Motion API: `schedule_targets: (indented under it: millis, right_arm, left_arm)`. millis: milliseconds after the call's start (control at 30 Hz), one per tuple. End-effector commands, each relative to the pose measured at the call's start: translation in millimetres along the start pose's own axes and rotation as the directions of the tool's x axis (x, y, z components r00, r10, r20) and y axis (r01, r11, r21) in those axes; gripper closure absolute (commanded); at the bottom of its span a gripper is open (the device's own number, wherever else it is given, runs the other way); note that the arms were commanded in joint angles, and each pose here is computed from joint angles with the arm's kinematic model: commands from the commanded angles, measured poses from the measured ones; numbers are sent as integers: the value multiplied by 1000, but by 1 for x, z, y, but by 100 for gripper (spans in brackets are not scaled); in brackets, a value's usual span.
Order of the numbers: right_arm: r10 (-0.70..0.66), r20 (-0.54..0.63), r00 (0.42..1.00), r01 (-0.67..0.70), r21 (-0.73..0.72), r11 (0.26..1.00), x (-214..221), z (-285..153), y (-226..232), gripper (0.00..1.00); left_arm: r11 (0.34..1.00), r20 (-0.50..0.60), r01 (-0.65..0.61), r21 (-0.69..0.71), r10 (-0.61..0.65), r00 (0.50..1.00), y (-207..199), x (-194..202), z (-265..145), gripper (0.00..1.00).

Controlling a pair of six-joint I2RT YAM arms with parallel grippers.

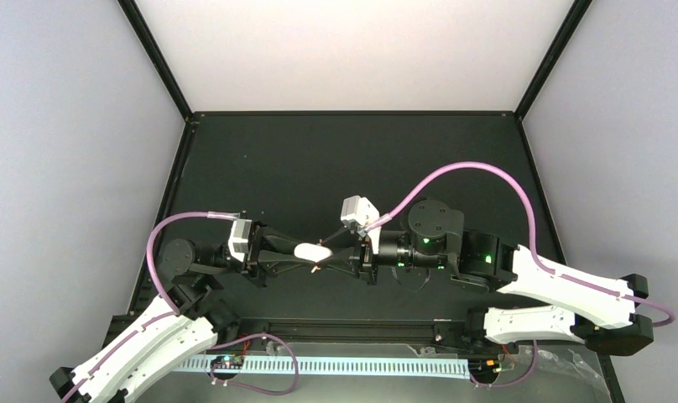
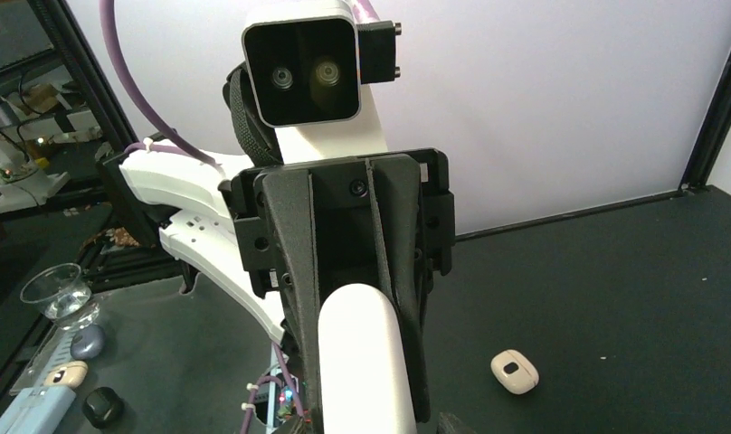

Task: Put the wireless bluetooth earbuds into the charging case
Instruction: Place the charging case at the center of the board.

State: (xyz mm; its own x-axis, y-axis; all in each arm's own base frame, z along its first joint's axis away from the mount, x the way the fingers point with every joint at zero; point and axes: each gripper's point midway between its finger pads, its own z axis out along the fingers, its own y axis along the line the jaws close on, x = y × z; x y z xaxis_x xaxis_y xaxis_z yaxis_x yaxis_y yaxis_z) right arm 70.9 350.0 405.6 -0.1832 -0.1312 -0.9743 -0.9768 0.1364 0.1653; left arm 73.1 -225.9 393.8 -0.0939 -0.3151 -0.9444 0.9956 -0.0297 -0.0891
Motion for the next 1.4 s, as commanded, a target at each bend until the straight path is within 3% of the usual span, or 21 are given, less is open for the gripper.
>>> schedule_targets:
  millis: [0,400,467,533,667,767,833,967,1067,1200,1367]
  right_arm:
    - [8,6,1000,-8,-20,1000,-1,4,1,64]
    - [4,2,1000,-4,-50,999,1,4,6,88]
    - [3,9,1000,-2,-53,999,-1,3,7,89]
    - [3,20,1000,-2,-47,999,-3,2,6,89]
    - [2,50,999,-2,1,1000,-8,-3,-1,89]
    - [4,77,997,-11,100,995,-11,-7,-18,88]
    - [7,100,995,-28,211,977,-13,-13,-38,87]
    - [49,151,987,-115,467,877,-2,-36,-102,86]
    - [162,209,964,-257,590,765,31,-56,-164,86]
    - [284,275,919,-395,673,625,90,-71,-229,86]
    - [408,355,841,-524,721,453,153,-81,-290,86]
  left_arm:
    - [999,20,-27,31,26,999,-7,-8,0,98]
    - [999,26,-30,14,30,999,-5,-9,0,98]
    - [1000,24,-30,9,30,999,-4,-9,0,94]
    - [1000,19,-26,-2,27,999,-1,-6,0,82]
    - [998,1,-12,-58,12,1000,10,0,-1,44]
    - [990,-9,-12,-142,11,1000,25,5,-3,3]
    - [978,-22,-16,-209,12,1000,36,9,-6,1]
    - [913,-20,-41,-406,35,999,62,8,-25,1]
    - [831,-32,-101,-547,100,994,76,-1,-46,1]
    - [698,-130,-202,-687,155,979,95,-11,-67,1]
    - [596,-272,-317,-738,167,948,112,-3,-82,1]
